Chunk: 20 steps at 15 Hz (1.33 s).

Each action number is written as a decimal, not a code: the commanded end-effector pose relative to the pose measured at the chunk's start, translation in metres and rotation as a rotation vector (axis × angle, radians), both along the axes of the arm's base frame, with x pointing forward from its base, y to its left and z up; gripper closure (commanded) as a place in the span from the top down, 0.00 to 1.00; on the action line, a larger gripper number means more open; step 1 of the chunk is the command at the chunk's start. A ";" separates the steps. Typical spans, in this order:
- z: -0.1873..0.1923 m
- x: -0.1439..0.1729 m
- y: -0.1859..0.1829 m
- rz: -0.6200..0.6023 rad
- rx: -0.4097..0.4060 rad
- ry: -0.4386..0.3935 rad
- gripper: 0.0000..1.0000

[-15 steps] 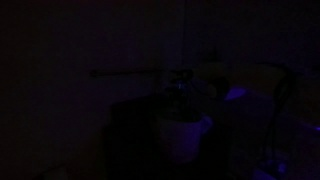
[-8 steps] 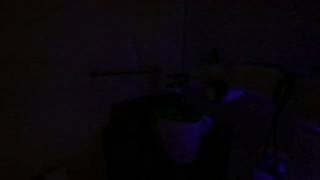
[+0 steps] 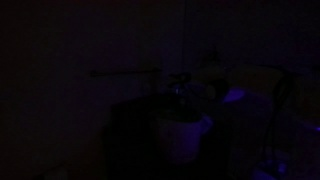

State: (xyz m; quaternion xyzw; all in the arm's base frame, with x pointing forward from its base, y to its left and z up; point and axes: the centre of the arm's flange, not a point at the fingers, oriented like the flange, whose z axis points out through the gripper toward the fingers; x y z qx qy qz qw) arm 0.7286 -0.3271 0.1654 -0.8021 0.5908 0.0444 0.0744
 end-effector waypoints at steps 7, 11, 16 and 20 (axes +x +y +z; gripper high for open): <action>-0.023 0.058 -0.029 0.093 0.189 0.010 0.09; -0.004 0.024 -0.017 0.078 0.191 -0.041 0.11; 0.040 -0.030 0.019 0.034 0.147 -0.141 0.11; 0.061 -0.051 0.039 -0.023 0.114 -0.204 0.11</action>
